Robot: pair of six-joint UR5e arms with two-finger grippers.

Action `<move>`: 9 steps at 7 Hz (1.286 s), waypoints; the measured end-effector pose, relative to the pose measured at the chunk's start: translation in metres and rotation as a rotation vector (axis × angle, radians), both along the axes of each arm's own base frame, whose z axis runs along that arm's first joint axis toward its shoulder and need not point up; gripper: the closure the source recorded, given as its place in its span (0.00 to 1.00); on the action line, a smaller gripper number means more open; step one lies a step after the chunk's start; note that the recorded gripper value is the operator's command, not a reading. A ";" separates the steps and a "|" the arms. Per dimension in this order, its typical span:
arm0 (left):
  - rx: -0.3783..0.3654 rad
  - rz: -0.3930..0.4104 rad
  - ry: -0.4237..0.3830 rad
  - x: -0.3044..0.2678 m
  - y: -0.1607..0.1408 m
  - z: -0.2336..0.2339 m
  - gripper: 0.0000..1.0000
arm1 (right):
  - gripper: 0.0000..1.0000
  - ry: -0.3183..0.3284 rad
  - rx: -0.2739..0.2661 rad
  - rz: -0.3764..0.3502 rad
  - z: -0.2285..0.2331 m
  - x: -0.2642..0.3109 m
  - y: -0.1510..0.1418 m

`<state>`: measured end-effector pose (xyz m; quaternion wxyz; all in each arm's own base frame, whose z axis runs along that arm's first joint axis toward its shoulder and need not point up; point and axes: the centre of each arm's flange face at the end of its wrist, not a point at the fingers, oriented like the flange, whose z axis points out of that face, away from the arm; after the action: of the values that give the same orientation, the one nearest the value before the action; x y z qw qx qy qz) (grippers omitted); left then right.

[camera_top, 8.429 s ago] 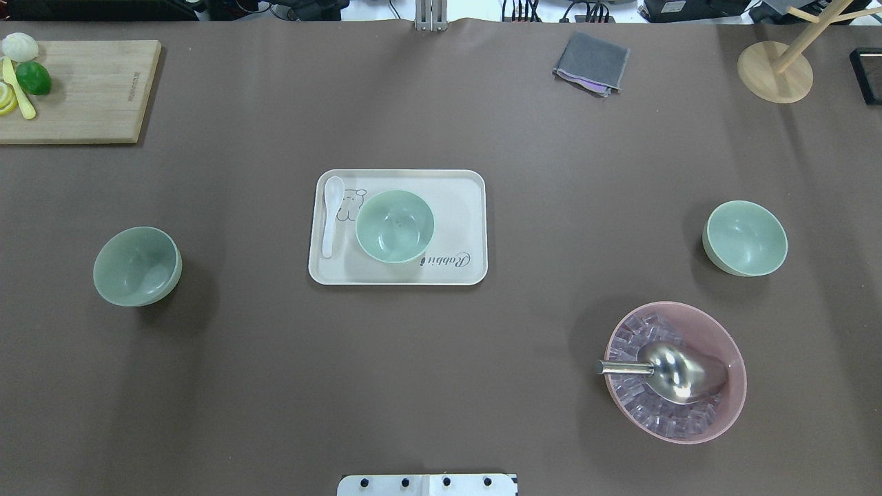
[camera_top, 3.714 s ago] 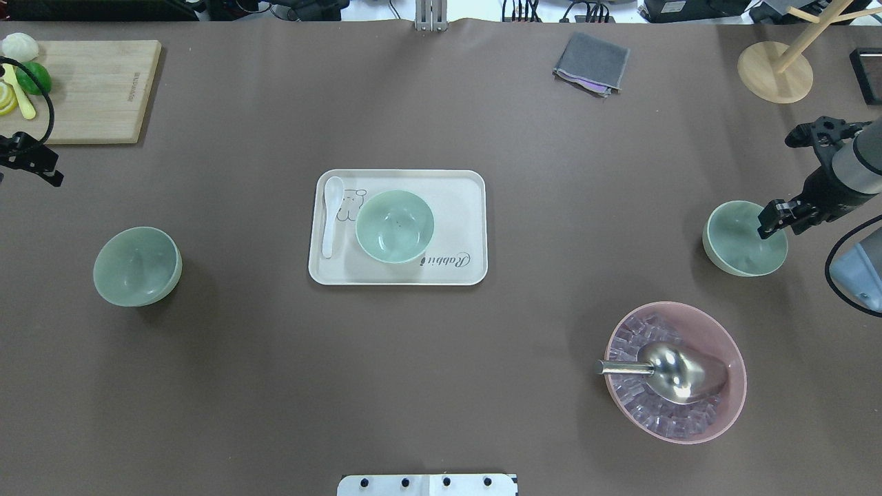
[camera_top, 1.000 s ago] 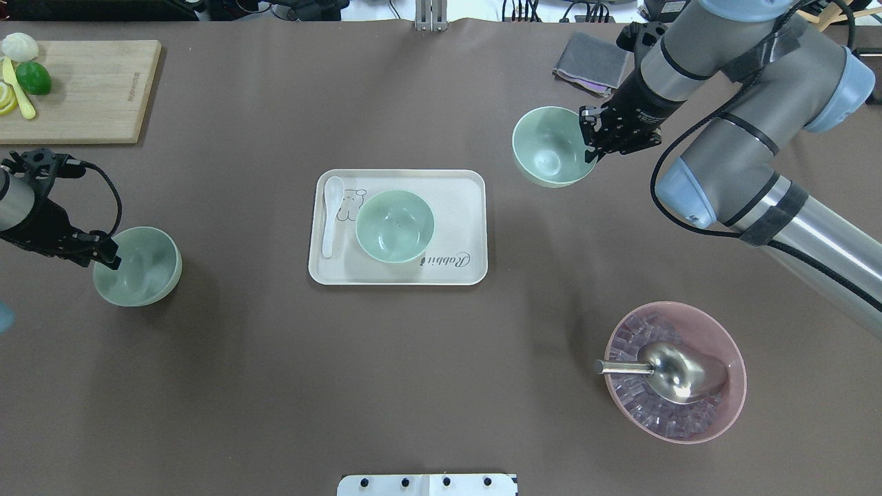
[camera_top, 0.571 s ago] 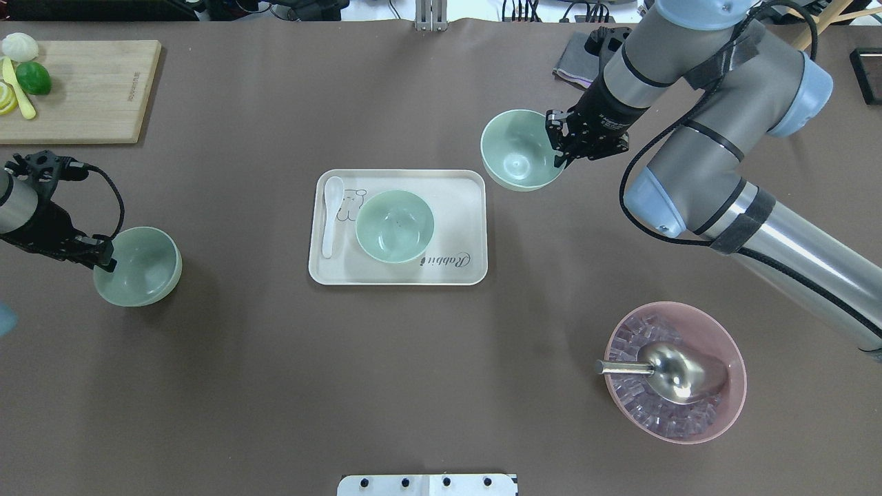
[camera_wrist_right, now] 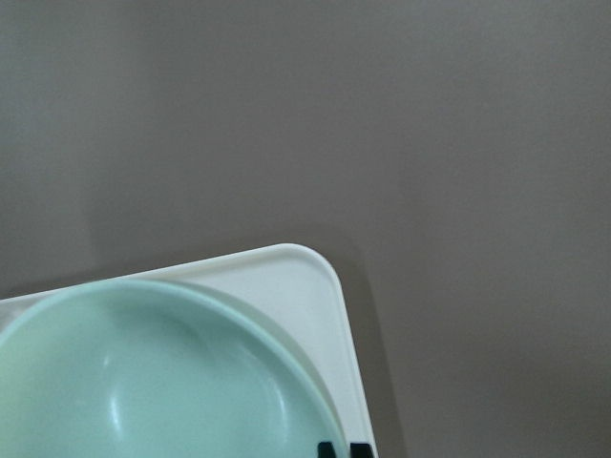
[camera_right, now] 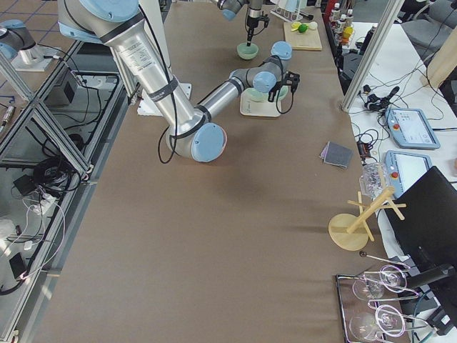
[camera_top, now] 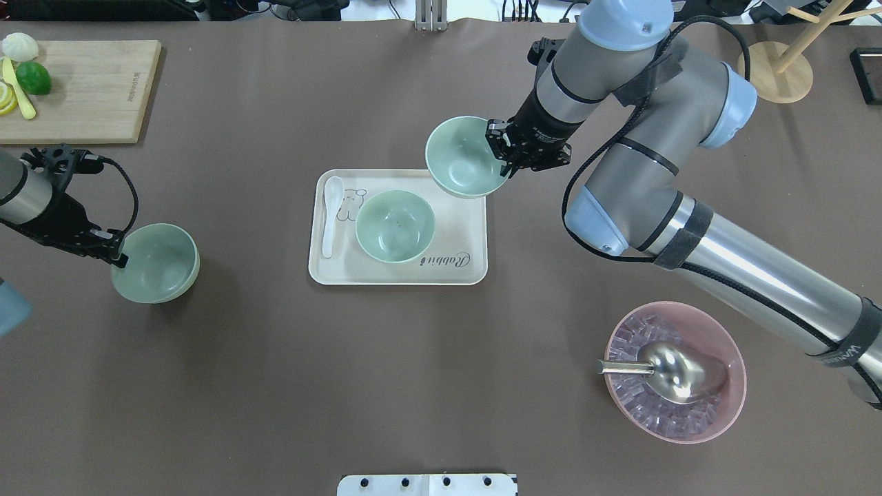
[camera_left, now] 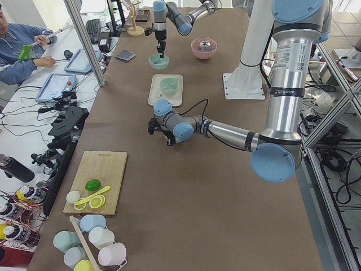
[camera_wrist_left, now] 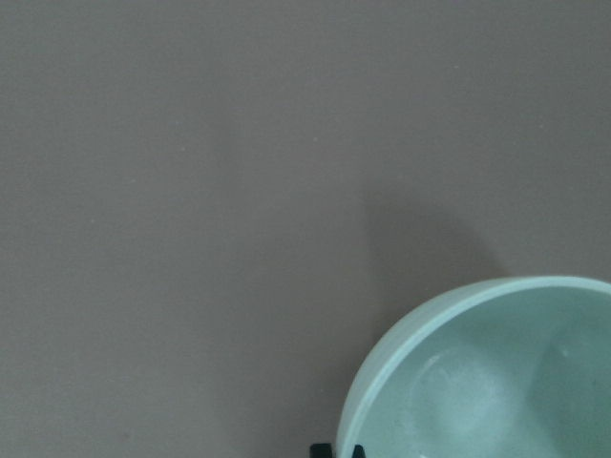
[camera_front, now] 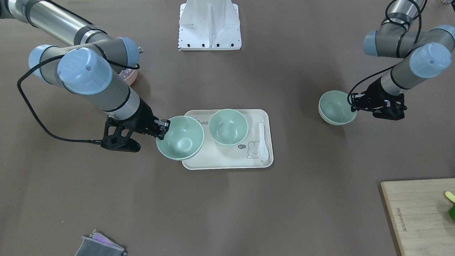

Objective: Stack green bowls together

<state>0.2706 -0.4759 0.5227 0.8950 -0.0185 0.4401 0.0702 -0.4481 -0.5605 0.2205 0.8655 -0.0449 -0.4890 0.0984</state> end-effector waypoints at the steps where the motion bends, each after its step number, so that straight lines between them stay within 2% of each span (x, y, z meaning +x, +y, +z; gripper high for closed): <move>1: -0.002 0.001 0.002 0.007 -0.009 -0.016 1.00 | 1.00 -0.009 -0.008 0.000 -0.011 -0.011 0.008; 5: -0.039 -0.005 0.030 0.024 -0.028 -0.091 1.00 | 1.00 -0.019 -0.008 0.009 -0.043 -0.056 0.032; 9: -0.049 -0.007 0.057 0.025 -0.028 -0.110 1.00 | 1.00 -0.049 -0.021 0.030 -0.040 -0.098 0.045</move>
<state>0.2955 -0.5037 0.4123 0.8817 -0.0366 0.4669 0.0568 -0.5463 -0.5157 0.1801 0.8511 -0.0489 -0.5099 0.1151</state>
